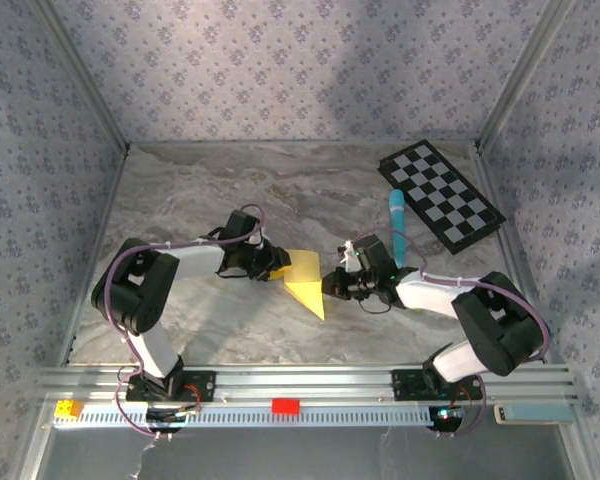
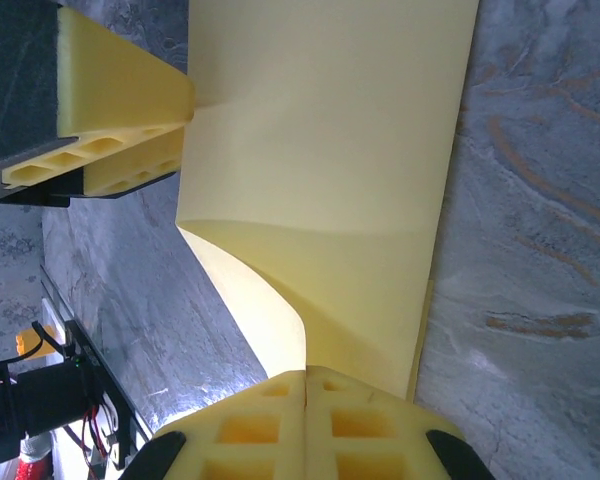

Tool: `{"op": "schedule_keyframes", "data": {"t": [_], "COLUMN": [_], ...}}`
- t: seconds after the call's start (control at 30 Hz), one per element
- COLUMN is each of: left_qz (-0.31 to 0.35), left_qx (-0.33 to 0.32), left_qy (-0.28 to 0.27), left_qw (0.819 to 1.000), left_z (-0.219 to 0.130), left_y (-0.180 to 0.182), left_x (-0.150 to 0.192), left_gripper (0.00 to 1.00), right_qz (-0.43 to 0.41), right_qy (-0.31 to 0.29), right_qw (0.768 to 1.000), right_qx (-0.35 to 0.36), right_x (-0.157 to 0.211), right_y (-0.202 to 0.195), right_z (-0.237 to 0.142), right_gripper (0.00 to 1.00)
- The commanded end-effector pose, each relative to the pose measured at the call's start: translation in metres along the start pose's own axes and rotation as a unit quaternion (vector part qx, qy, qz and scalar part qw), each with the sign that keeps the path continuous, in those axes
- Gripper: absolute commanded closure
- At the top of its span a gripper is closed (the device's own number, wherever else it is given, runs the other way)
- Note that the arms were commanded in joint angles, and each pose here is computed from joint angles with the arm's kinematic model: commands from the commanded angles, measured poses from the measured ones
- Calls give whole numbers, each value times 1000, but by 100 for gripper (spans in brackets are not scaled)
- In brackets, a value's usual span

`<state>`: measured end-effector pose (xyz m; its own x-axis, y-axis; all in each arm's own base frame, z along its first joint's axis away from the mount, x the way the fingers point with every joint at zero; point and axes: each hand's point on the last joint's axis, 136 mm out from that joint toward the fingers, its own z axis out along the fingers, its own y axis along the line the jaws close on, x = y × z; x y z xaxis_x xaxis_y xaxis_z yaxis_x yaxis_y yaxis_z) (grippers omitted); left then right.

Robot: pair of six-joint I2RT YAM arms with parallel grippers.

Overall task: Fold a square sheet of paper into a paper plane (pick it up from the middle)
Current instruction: Third fold the triangle at the center of the table.

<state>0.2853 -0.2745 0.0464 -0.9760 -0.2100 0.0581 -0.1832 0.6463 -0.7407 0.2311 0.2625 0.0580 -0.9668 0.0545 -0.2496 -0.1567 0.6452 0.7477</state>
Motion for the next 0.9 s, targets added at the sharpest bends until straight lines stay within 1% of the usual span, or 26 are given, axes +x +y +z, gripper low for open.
{"op": "schedule_keyframes", "data": {"t": [0.0, 0.13, 0.3, 0.47, 0.67, 0.77, 0.87], "left_qz": [11, 10, 10, 8, 11, 12, 9], "left_qx": [21, 24, 29, 36, 42, 39, 30], "left_qy": [4, 7, 8, 7, -3, -11, -35], "left_qw": [1000, 1000, 1000, 999, 999, 999, 999], "left_z": [3, 4, 6, 7, 4, 3, -4], "left_y": [-14, -14, -15, -17, -21, -21, -18], "left_x": [-4, -3, -3, -4, -5, -7, -9], "left_gripper": [71, 78, 82, 91, 96, 98, 100], "right_qz": [1, 3, 4, 5, 7, 7, 8], "right_qy": [-4, -6, -4, -3, -3, -2, -7], "right_qw": [1000, 1000, 1000, 1000, 1000, 1000, 1000], "right_qx": [-9, -6, -2, 2, 7, 11, 23], "right_x": [0, 0, 1, 2, 2, 2, -1], "right_y": [3, 0, -2, -4, -6, -8, -9], "right_z": [-5, -6, -6, -6, -7, -7, -9], "right_gripper": [95, 95, 94, 93, 92, 89, 82]}}
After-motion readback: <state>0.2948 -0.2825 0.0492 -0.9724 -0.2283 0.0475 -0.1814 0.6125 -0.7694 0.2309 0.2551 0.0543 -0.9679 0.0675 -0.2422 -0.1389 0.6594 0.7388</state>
